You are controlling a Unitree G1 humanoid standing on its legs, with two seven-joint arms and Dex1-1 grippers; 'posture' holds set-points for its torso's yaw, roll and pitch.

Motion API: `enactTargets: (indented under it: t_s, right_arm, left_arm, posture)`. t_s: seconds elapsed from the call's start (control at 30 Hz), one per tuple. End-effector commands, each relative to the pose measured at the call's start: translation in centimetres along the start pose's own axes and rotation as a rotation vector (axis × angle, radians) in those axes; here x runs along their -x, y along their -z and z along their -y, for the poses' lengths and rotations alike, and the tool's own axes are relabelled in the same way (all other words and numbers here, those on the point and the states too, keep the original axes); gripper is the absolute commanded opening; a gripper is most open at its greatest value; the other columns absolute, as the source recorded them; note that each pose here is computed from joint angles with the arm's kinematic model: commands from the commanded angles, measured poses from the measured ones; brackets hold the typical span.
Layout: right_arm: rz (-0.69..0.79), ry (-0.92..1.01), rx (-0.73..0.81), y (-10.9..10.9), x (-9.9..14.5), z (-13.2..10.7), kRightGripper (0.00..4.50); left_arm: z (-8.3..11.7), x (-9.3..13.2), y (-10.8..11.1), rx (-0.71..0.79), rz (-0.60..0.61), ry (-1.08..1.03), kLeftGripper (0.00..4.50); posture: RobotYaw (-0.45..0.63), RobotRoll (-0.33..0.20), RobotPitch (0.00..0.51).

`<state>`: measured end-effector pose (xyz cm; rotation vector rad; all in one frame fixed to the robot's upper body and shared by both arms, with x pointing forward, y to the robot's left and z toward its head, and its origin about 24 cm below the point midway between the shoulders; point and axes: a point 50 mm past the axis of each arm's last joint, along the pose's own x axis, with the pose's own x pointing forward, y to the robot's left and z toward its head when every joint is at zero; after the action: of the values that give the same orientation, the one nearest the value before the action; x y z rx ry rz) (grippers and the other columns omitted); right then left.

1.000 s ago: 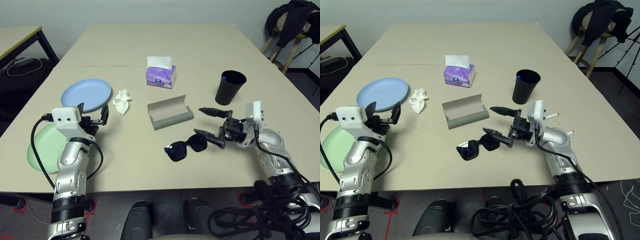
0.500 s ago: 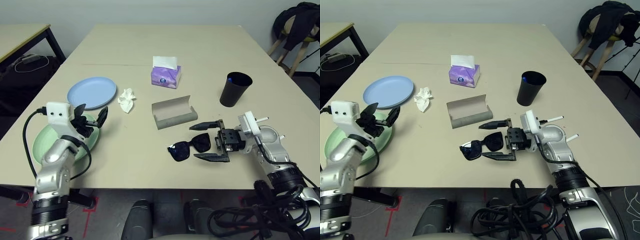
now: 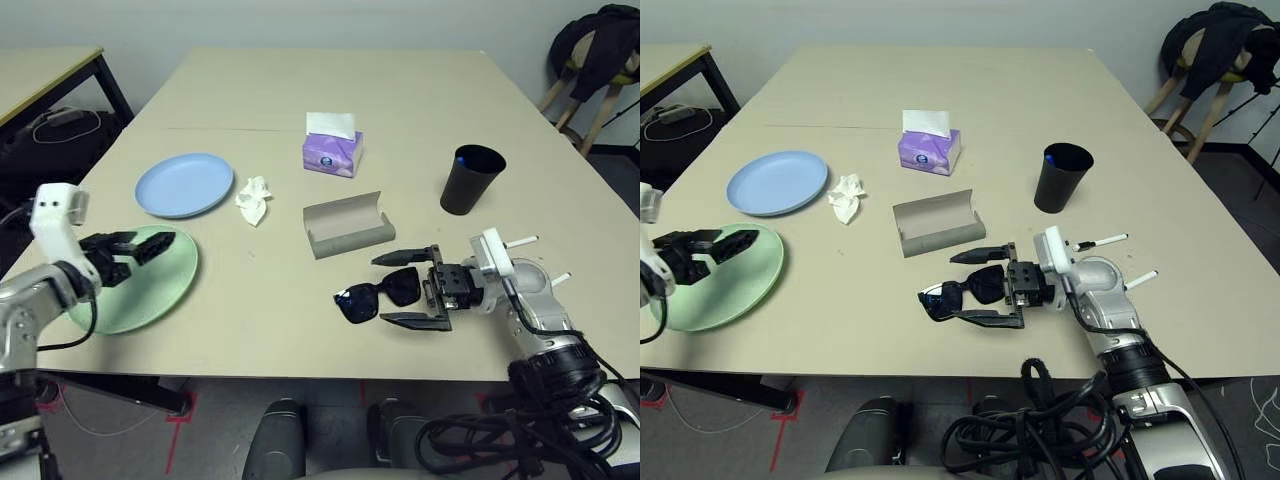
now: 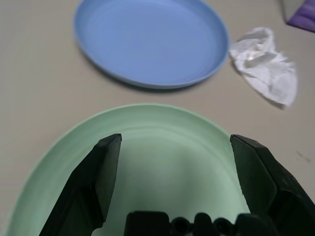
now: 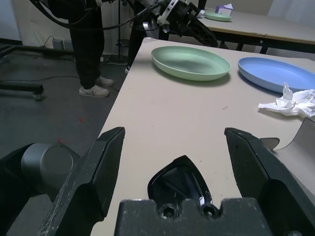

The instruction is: Organize and tidy the items on the table.

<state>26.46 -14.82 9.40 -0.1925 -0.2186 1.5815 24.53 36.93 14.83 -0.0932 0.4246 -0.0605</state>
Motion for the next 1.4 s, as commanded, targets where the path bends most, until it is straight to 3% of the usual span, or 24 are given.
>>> enactTargets:
  t_s: [0.03, 0.27, 0.63, 0.73, 1.07, 1.4]
  right_arm:
    - [0.005, -0.005, -0.003, -0.2, -0.2, -0.2, 4.46]
    - [0.014, 0.011, -0.009, -0.2, -0.3, -0.4, 4.46]
    - [0.002, 0.032, -0.011, -0.2, -0.1, -0.3, 4.46]
    - [0.0, 0.038, -0.011, -0.2, -0.1, -0.3, 4.5]
    - [-0.002, 0.05, -0.003, -0.4, -0.1, 0.0, 4.5]
    - [-0.004, 0.062, -0.002, -0.3, -0.1, 0.0, 4.5]
  left_arm:
    - [-2.7, 1.0, -0.4, -0.014, -0.012, -0.139, 4.5]
    - [-5.3, 2.0, -0.1, -0.05, -0.053, -0.263, 4.5]
    - [-5.7, 1.8, 2.2, 0.026, -0.13, -0.282, 4.5]
    - [-5.7, 1.9, 2.6, 0.035, -0.157, -0.274, 3.85]
    - [-5.5, 2.3, 3.7, 0.051, -0.236, -0.237, 0.02]
    - [-5.3, 2.3, 4.0, 0.068, -0.239, -0.221, 0.02]
  posture:
    - [0.17, 0.0, 0.054]
    - [0.17, 0.0, 0.057]
    - [0.16, 0.0, 0.062]
    - [0.16, 0.0, 0.063]
    - [0.16, 0.0, 0.062]
    - [0.15, 0.0, 0.063]
